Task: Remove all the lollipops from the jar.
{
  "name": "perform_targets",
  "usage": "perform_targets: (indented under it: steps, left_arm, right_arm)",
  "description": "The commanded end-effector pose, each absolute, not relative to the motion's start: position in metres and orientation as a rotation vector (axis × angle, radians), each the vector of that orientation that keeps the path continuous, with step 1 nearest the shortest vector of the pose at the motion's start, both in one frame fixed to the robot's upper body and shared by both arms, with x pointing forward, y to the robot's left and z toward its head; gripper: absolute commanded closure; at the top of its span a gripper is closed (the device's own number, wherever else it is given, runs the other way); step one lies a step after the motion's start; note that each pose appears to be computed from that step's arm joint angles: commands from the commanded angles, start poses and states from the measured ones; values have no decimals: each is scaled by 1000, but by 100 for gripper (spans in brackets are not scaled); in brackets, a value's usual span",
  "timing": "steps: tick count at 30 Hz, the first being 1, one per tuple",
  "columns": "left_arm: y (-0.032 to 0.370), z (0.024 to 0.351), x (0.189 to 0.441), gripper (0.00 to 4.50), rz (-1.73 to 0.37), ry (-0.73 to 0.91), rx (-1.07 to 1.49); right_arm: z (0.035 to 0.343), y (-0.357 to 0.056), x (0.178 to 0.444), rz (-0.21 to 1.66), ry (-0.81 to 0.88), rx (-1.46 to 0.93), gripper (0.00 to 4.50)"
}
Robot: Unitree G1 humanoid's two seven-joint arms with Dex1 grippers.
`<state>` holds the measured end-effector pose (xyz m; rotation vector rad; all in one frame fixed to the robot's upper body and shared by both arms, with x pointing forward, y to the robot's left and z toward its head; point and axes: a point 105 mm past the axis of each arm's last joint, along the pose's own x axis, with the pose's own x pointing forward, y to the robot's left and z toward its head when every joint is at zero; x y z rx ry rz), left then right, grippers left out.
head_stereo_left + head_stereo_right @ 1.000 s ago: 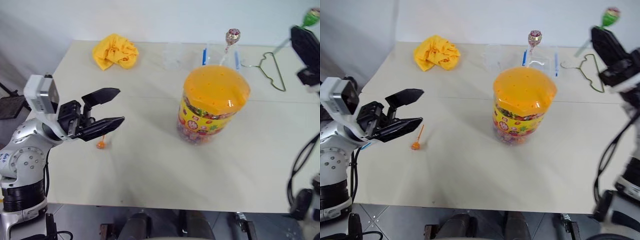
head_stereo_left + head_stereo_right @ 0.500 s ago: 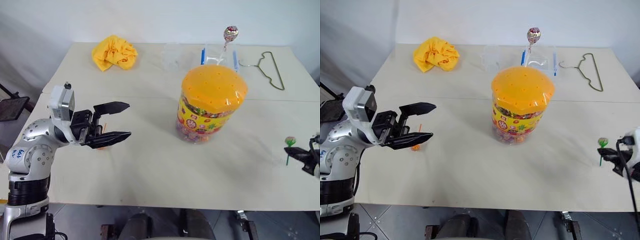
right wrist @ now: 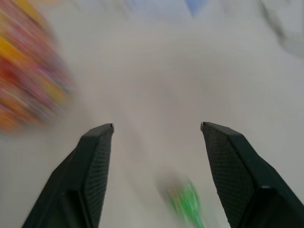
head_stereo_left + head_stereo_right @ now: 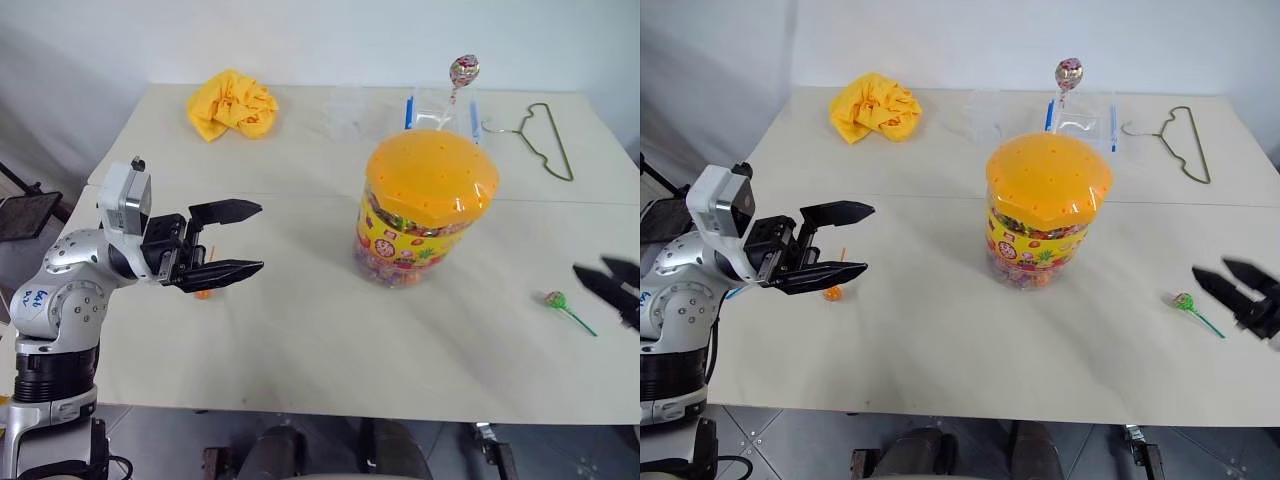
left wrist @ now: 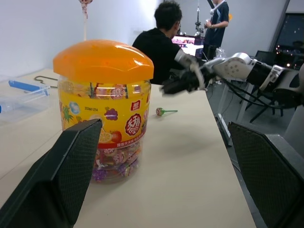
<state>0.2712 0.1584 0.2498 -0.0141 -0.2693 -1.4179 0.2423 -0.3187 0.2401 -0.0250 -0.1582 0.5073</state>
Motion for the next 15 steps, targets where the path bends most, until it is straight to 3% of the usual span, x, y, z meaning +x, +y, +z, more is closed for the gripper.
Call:
perform_targets:
  steps: [1, 8, 15]
  left_arm:
    - [168, 266, 277, 0, -1342, -350, -56]
    - [181, 263, 289, 0, -1186, -378, -104]
    - [180, 260, 284, 0, -1170, -372, -90]
  right_arm:
    - [278, -282, 239, 674, -283, -50, 141]
    - [313, -197, 281, 873, -345, 6, 141]
    - [322, -170, 324, 829, -312, 4, 141]
